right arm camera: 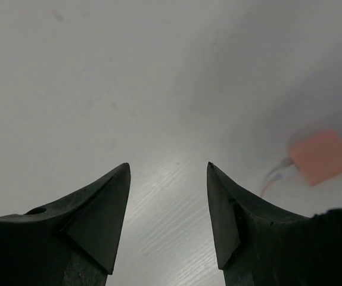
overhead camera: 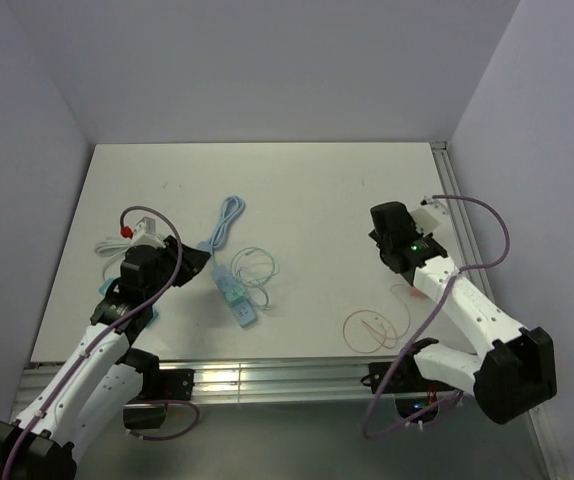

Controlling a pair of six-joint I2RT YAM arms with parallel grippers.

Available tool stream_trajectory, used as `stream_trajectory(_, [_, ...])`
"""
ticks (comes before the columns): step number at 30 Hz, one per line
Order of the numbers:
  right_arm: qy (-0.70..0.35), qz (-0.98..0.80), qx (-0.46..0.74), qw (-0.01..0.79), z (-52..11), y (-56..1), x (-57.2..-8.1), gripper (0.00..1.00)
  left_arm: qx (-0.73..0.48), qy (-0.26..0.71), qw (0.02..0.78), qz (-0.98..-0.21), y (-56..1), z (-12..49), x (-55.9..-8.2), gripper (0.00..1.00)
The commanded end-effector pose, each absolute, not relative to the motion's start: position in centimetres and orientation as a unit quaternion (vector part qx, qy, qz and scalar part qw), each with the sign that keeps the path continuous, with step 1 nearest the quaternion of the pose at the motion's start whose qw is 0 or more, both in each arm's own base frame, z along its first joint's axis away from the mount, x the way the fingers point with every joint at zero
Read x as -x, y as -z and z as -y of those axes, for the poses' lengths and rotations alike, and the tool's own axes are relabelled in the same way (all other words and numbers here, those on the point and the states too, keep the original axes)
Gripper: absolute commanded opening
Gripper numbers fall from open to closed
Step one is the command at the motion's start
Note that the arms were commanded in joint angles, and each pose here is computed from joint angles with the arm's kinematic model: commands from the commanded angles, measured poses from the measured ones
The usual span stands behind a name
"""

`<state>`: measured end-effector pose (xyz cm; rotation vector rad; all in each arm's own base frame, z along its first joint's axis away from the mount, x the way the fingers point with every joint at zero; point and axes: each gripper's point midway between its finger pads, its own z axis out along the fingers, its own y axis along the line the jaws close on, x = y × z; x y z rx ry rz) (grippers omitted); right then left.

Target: Insert the plug

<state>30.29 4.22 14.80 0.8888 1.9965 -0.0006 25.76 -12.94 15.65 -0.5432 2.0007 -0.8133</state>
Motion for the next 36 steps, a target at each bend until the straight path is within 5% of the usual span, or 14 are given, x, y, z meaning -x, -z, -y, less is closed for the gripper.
stream_trajectory(1, [0.081,-0.760,-0.473,0.439,0.8,-15.2,-29.1,0.61,0.200,0.327,0.450,-0.806,-17.2,13.1,-26.1,0.44])
stream_trajectory(3, [0.131,-0.724,-0.518,0.436,2.8,-15.1,-28.4,0.62,0.199,0.322,0.445,-0.812,-17.0,13.1,-26.1,0.44])
stream_trajectory(7, [0.215,-0.696,-0.559,0.397,5.4,-14.2,-25.4,0.90,0.197,0.313,0.435,-0.821,-17.0,13.1,-26.2,0.44])
stream_trajectory(9, [0.207,-0.691,-0.569,0.395,5.7,-13.4,-25.7,0.92,0.196,0.310,0.427,-0.826,-16.9,13.2,-26.2,0.43])
stream_trajectory(26, [0.131,-0.735,-0.597,0.295,6.7,-3.4,-26.0,0.91,0.213,0.327,0.371,-0.843,-14.8,14.8,-26.8,0.43])
stream_trajectory(36, [0.131,-0.735,-0.610,0.266,6.3,-2.7,-24.8,0.92,0.207,0.333,0.376,-0.840,-15.3,14.8,-26.6,0.43])
